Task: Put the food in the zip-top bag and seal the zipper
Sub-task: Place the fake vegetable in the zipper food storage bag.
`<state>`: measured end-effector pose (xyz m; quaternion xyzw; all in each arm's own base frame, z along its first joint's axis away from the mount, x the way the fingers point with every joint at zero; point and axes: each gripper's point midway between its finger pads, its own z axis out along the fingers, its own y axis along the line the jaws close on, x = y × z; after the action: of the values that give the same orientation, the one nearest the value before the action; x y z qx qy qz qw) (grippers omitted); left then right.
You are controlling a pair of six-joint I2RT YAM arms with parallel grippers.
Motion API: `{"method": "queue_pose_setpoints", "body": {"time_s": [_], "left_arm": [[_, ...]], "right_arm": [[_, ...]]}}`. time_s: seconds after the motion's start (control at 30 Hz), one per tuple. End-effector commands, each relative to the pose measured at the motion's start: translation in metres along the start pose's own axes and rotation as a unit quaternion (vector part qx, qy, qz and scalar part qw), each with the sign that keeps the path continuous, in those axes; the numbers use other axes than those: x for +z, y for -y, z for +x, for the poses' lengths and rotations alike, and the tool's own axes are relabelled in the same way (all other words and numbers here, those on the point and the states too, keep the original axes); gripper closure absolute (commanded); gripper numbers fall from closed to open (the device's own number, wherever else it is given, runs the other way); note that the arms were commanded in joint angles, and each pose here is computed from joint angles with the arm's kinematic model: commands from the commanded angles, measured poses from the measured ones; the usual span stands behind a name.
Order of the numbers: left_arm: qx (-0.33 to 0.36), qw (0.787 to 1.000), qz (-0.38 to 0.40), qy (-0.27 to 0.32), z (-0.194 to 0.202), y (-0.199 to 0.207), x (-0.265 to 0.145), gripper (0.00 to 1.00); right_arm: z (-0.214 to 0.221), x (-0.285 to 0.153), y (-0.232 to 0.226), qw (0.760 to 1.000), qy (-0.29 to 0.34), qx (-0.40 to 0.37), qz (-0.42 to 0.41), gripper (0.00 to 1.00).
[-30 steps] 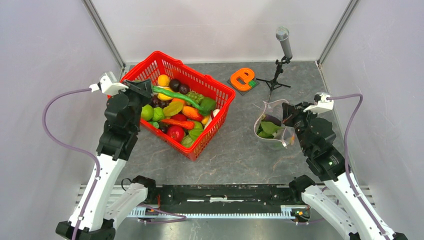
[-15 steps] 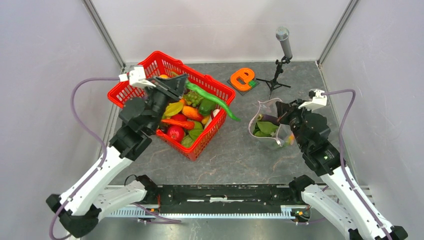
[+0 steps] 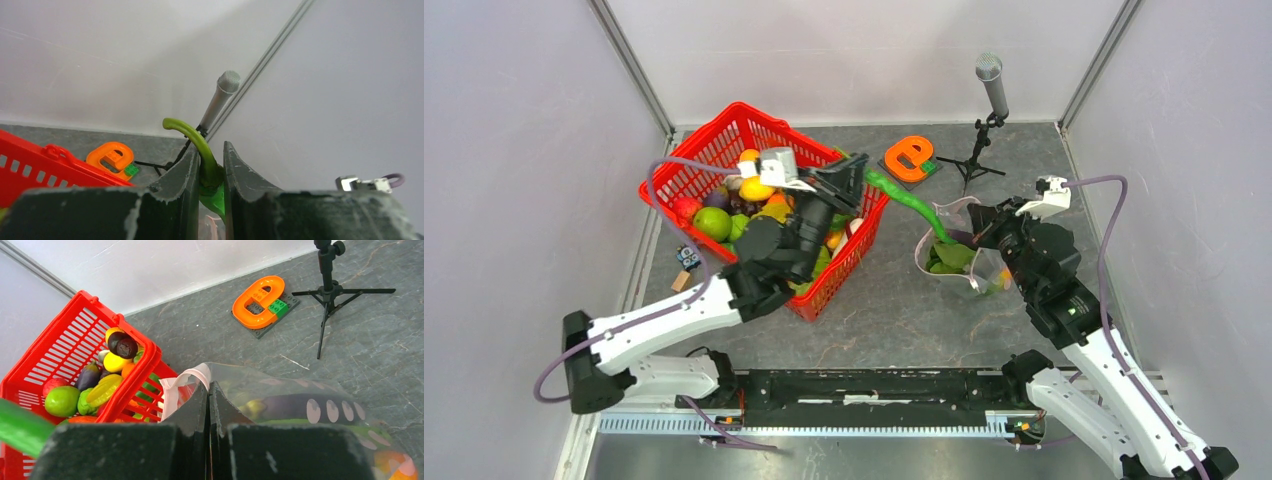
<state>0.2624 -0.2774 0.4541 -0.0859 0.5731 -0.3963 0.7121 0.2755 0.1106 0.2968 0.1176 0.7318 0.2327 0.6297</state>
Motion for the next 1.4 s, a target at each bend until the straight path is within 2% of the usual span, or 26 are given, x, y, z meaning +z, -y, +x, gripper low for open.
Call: {"method": "queue_pose_setpoints", "body": {"time_s": [0.0,0.37,0.53,0.63,0.7,0.77,0.97,1.03,1.13,1.23,1.27,1.37], "left_arm": [[0.051,0.996,-0.042,0.065,-0.003,0.005,0.002,0.98],[0.073,0.992,-0.077,0.061,0.061,0.026,-0.012,0.98],[0.109,0.992,-0.064,0.021,0.099,0.041,-0.011,0.98],[0.127,0.990,-0.061,-0.011,0.124,0.043,-0.010,0.93],[0.122,0.991,-0.047,-0.033,0.137,0.050,-0.010,0.93],[0.136,0.988,-0.062,-0.050,0.147,0.048,-0.008,0.92],[0.128,0.986,-0.101,-0.035,0.150,0.036,-0.007,0.93],[0.124,0.984,-0.129,-0.014,0.145,0.028,-0.006,0.98],[0.121,0.982,-0.144,0.024,0.137,0.026,-0.003,0.98],[0.130,0.981,-0.142,0.035,0.139,0.033,-0.001,0.98],[0.137,0.980,-0.138,0.034,0.144,0.035,-0.002,0.97],[0.153,0.981,-0.111,0.034,0.143,0.040,-0.011,0.79]], "right_arm": [[-0.016,-0.001,-0.017,0.999,0.022,0.022,-0.033,0.97],[-0.022,-0.005,-0.018,0.998,0.033,0.027,-0.035,0.96],[-0.023,-0.004,-0.021,0.998,0.035,0.036,-0.042,0.96],[-0.026,-0.004,-0.023,0.997,0.040,0.040,-0.045,0.96],[-0.028,-0.004,-0.023,0.997,0.042,0.039,-0.043,0.95],[-0.031,-0.005,-0.023,0.997,0.047,0.039,-0.041,0.95],[-0.036,-0.008,-0.023,0.997,0.054,0.039,-0.040,0.95],[-0.036,-0.008,-0.023,0.997,0.055,0.039,-0.040,0.95],[-0.036,-0.008,-0.022,0.997,0.055,0.038,-0.039,0.95],[-0.036,-0.007,-0.022,0.997,0.054,0.036,-0.037,0.95],[-0.037,-0.007,-0.022,0.997,0.055,0.036,-0.037,0.95],[-0.038,-0.007,-0.021,0.997,0.056,0.033,-0.033,0.94]]}}
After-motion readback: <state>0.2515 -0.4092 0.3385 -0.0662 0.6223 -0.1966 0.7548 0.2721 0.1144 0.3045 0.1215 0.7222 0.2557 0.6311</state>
